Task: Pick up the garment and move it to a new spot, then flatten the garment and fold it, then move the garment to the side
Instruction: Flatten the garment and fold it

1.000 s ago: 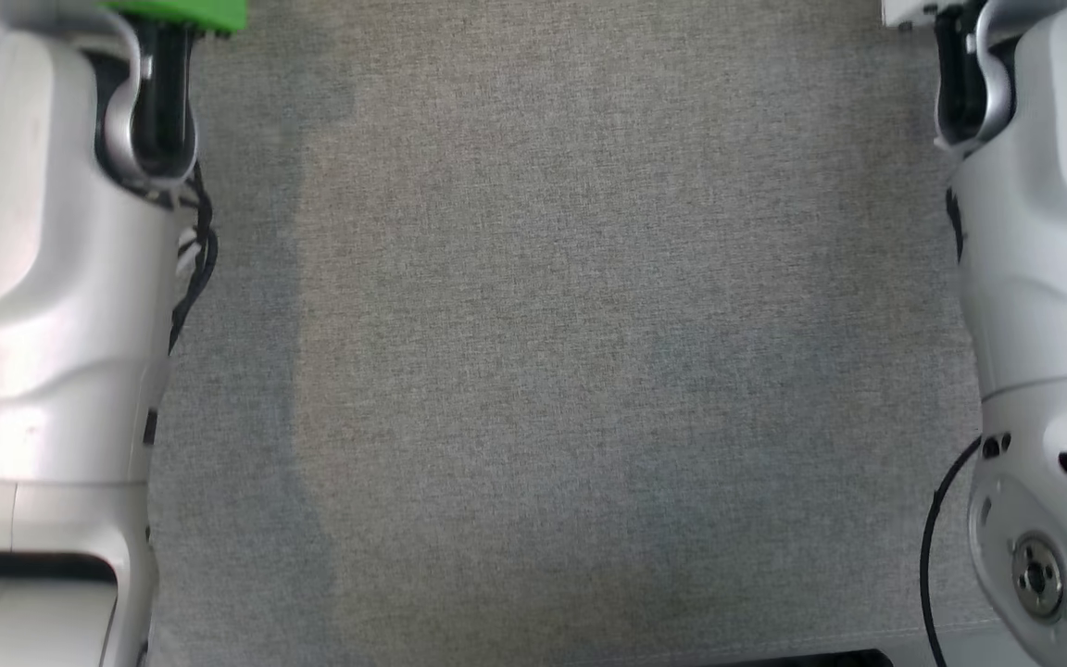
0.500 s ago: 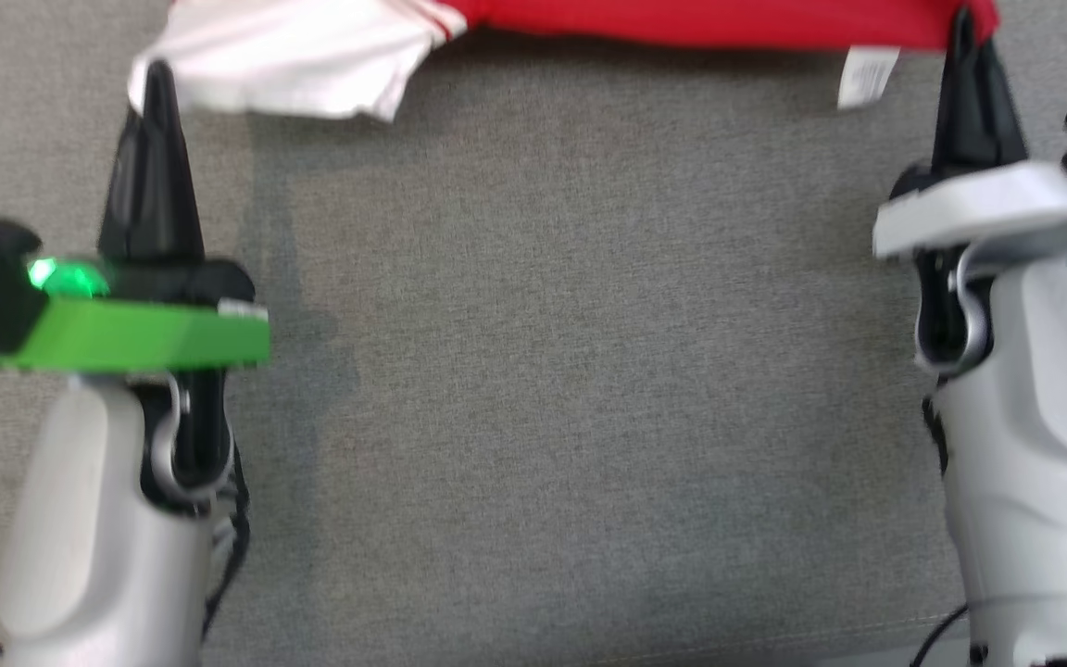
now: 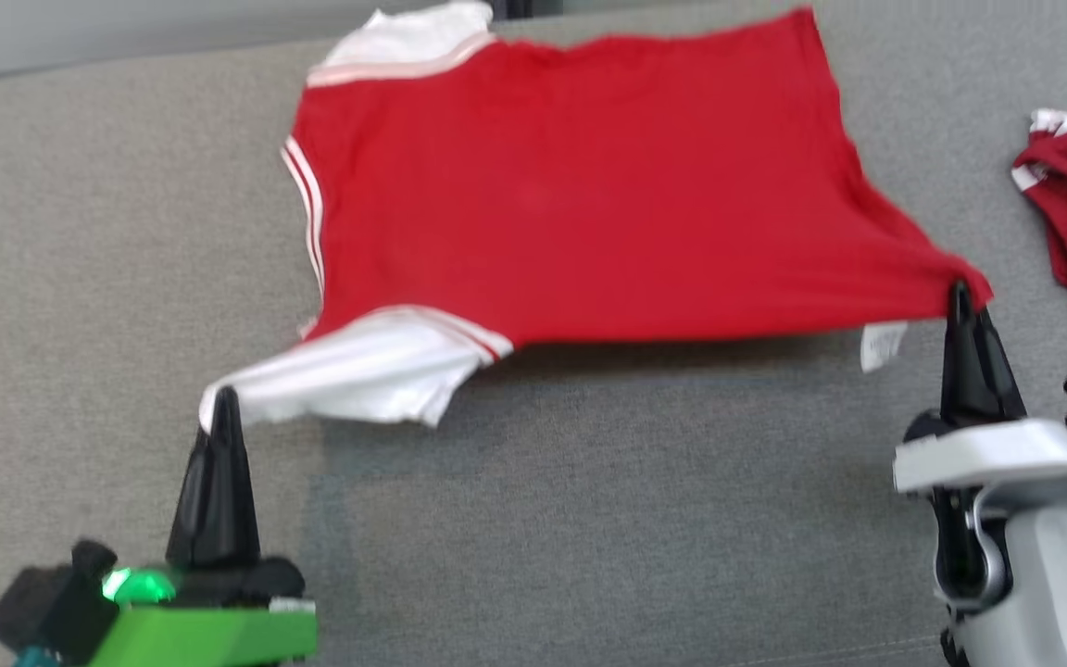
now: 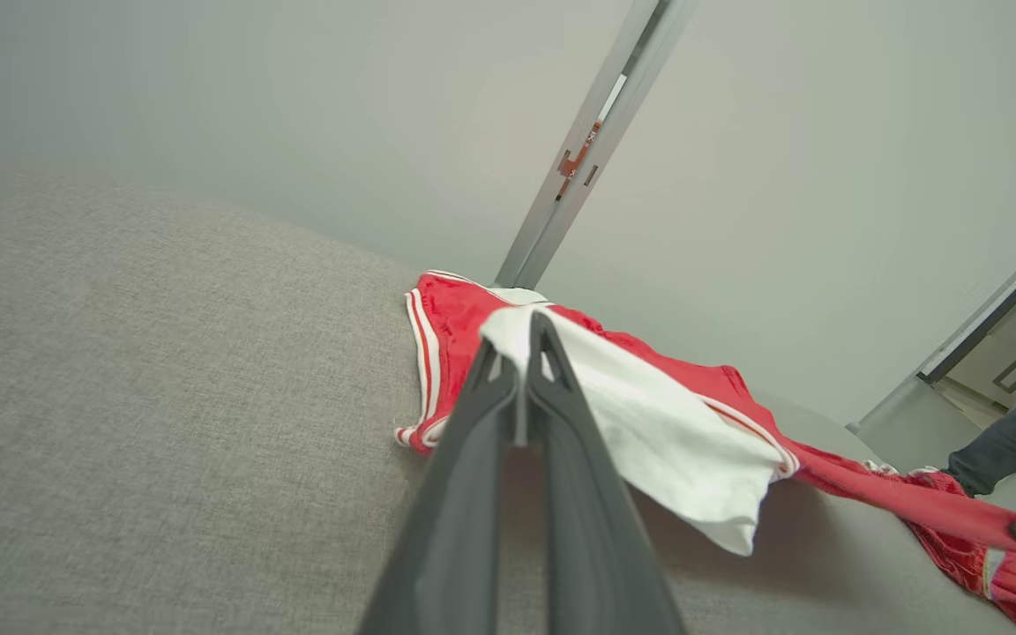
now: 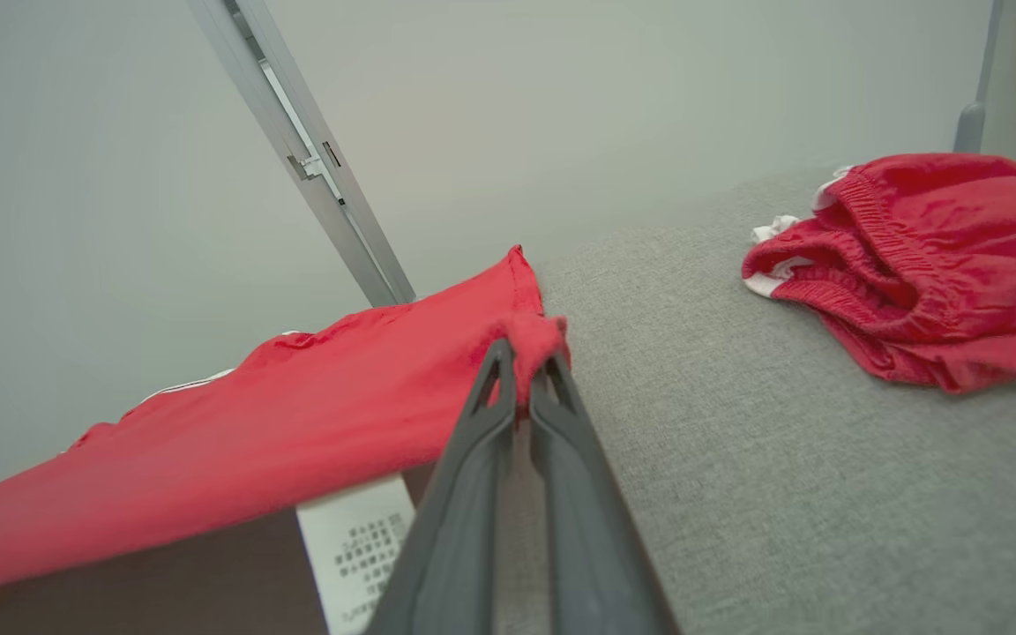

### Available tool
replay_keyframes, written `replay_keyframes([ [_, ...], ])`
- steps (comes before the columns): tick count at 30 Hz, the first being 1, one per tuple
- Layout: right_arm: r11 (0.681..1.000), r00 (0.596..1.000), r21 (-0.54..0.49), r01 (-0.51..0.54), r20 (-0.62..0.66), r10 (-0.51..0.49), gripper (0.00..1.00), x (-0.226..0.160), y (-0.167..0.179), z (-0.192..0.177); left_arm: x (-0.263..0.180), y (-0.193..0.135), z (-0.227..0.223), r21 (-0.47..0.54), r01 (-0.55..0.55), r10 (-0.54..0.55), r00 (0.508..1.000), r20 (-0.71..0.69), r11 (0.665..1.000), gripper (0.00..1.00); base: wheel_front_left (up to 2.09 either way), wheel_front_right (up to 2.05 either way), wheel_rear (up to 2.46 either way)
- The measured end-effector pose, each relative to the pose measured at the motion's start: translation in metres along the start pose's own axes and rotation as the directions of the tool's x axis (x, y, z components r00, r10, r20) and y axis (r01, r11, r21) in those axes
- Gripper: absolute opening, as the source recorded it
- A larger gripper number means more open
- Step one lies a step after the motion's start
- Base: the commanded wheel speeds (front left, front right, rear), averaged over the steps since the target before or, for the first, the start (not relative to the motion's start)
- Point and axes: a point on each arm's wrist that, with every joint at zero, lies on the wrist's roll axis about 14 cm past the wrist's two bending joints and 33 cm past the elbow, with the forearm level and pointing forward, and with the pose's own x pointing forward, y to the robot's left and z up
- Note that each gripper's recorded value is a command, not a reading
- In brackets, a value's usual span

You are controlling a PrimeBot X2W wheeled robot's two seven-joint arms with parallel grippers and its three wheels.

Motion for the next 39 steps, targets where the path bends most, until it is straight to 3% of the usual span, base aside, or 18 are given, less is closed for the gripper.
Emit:
replay_keyframes([
  [10, 1.0, 0.999, 0.02, -0.005, 0.043, 0.004, 0.0, -0.062, -0.002, 0.023, -0.057, -0.018, 0.031, 0.002, 0.003, -0.003, 0.999, 0.04, 1.0, 0.0, 0.0, 0.0, 0.0],
  [19, 1.0, 0.997, 0.012, 0.017, -0.073, -0.016, 0.0, -0.088, -0.009, -0.01, -0.073, -0.018, 0.004, -0.018, -0.006, 0.005, 0.997, -0.074, 1.0, 0.0, 0.0, 0.0, 0.0],
  [29, 0.998, 0.986, 0.047, 0.044, -0.165, -0.036, 0.0, -0.083, -0.011, -0.041, -0.063, -0.012, -0.028, -0.031, -0.011, 0.006, 0.987, -0.16, 0.999, 0.0, 0.0, 0.0, 0.0],
  [39, 0.997, 0.992, 0.071, 0.026, -0.128, -0.017, 0.0, -0.05, -0.002, -0.033, -0.003, -0.021, -0.032, 0.011, 0.082, -0.079, 0.985, -0.156, 0.997, 0.0, 0.0, 0.0, 0.0],
])
